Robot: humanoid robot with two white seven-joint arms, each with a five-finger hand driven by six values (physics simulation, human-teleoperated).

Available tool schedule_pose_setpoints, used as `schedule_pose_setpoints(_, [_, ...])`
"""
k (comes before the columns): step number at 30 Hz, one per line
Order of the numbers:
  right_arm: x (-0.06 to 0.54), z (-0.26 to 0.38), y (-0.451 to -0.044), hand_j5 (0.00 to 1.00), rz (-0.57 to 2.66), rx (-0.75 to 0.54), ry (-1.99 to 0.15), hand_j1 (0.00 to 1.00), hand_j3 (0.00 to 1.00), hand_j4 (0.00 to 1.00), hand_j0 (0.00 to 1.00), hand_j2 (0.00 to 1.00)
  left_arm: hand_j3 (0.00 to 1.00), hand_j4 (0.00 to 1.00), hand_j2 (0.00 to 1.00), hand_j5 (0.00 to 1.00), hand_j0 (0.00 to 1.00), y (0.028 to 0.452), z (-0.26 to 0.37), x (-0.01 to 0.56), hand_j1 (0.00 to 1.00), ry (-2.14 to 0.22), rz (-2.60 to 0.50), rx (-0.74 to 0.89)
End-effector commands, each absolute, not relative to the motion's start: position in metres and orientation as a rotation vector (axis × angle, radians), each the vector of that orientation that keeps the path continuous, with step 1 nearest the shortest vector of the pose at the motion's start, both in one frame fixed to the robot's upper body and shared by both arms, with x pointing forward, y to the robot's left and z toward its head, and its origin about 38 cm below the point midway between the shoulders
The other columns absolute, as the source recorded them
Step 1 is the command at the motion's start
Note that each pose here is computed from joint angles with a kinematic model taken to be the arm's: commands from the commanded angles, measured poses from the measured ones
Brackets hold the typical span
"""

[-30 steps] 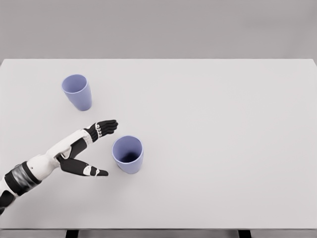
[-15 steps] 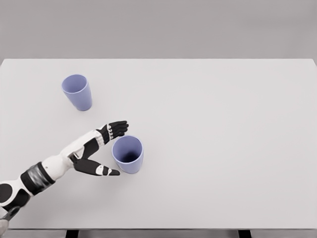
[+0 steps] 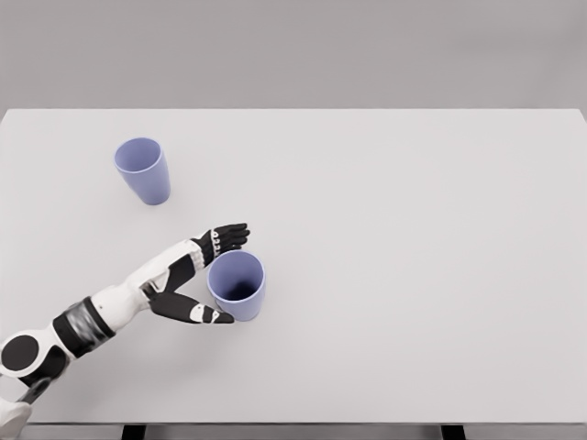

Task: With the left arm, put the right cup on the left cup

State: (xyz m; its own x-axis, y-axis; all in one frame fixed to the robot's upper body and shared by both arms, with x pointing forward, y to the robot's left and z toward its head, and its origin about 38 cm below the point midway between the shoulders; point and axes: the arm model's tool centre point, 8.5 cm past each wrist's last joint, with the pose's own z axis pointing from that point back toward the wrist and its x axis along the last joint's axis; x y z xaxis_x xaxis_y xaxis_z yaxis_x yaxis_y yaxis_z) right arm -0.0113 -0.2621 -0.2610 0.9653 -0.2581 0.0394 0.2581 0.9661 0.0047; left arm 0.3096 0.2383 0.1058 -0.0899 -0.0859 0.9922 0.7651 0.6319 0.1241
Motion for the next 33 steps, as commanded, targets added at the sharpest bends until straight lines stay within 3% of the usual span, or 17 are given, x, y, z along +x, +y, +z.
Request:
schedule_pose_setpoints(1, [-0.011, -0.261, -0.262, 1.00, -0.261, -0.002, -0.040, 1.00, 1.00, 1.00, 1.00, 1.00, 1.00, 1.00, 1.00, 1.00, 1.00, 0.236, 0.105, 0.309, 1.00, -1.501, -0.780, -0.605])
schedule_pose_setpoints(33, [-0.011, -0.261, -0.262, 1.00, -0.261, 0.000, -0.039, 1.00, 1.00, 1.00, 1.00, 1.00, 1.00, 1.00, 1.00, 1.00, 1.00, 0.227, 0.098, 0.315, 1.00, -1.510, -0.825, -0.567])
